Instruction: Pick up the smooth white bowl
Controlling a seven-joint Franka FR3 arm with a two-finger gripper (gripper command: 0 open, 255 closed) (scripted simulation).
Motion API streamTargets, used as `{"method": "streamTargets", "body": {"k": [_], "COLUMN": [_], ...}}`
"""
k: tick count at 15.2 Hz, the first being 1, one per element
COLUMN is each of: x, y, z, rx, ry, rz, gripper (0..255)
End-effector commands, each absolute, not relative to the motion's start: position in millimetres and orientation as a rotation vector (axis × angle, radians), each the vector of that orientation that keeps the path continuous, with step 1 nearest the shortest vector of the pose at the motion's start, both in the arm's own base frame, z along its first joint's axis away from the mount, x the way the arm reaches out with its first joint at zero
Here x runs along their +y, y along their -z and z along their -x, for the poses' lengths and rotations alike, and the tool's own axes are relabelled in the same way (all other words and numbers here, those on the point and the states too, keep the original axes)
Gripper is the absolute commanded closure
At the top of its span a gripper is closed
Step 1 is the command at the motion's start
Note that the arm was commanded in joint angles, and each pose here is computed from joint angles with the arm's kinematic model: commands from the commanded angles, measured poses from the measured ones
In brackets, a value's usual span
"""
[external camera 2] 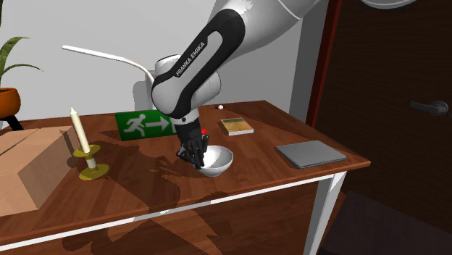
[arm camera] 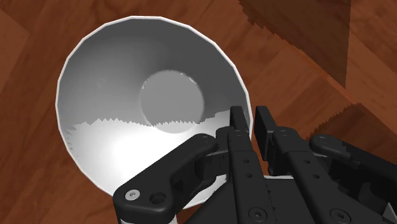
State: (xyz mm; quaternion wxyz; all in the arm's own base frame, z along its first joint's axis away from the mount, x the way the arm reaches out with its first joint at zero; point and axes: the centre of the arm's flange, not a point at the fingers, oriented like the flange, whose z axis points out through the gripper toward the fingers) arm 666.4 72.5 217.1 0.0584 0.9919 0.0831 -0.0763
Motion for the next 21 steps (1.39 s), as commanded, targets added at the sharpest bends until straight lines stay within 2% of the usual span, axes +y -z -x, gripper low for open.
{"method": "streamTargets", "body": {"k": [1, 4, 21], "x": [72, 72, 72], "y": [-217, -217, -297], "z": [-666, -667, -667], "rx": [0.251, 0.251, 0.251], "ry": [0.232, 0.232, 0.232], "rz": [-3.005, -3.005, -3.005], "gripper": [255, 255, 255]}}
